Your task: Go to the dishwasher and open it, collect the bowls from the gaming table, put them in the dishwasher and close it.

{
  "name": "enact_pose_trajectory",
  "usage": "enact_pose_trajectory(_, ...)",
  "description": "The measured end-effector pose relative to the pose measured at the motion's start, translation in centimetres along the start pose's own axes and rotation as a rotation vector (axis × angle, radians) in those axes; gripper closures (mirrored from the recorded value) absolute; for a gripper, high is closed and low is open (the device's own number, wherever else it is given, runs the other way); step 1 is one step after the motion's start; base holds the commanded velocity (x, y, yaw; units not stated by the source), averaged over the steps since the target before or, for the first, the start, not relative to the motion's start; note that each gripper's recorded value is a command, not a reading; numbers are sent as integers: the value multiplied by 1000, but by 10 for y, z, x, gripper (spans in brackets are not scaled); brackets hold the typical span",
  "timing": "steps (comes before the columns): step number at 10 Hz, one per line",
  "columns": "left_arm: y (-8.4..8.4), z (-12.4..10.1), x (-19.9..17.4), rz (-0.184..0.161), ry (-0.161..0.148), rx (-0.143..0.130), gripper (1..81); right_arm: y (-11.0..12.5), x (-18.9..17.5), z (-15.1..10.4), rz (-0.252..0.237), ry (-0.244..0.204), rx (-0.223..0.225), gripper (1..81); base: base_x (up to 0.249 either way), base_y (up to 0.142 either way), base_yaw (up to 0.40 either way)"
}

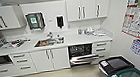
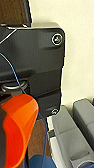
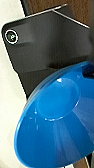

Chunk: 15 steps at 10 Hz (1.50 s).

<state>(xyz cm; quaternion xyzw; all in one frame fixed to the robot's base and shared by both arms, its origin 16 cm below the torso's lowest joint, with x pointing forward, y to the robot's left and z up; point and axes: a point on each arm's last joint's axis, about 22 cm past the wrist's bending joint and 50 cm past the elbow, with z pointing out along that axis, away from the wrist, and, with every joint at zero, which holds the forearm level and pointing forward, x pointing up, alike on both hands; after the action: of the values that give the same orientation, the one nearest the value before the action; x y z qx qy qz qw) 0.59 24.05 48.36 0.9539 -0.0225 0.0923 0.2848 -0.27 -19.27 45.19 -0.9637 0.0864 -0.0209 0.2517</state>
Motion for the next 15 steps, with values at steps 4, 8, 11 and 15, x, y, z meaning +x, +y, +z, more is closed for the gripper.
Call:
enact_pose_trajectory(4, -1, 0, 3, 2, 4, 0, 811, 0, 1, 0, -1, 2, 1, 811, 102, 0, 0)
enact_pose_trajectory(8, 0, 0, 3, 1, 4, 0, 811, 0, 1, 0, -1, 1, 0, 811, 102, 0, 0)
enact_pose_trajectory(11, 0, 0, 3, 2, 5, -1, 811, 0, 1, 0, -1, 1, 0, 811, 102, 0, 0)
enact_pose_trajectory(15, 0, 0, 3, 1, 4, -1, 811, 0, 2, 0, -1, 2, 1, 811, 101, 0, 0)
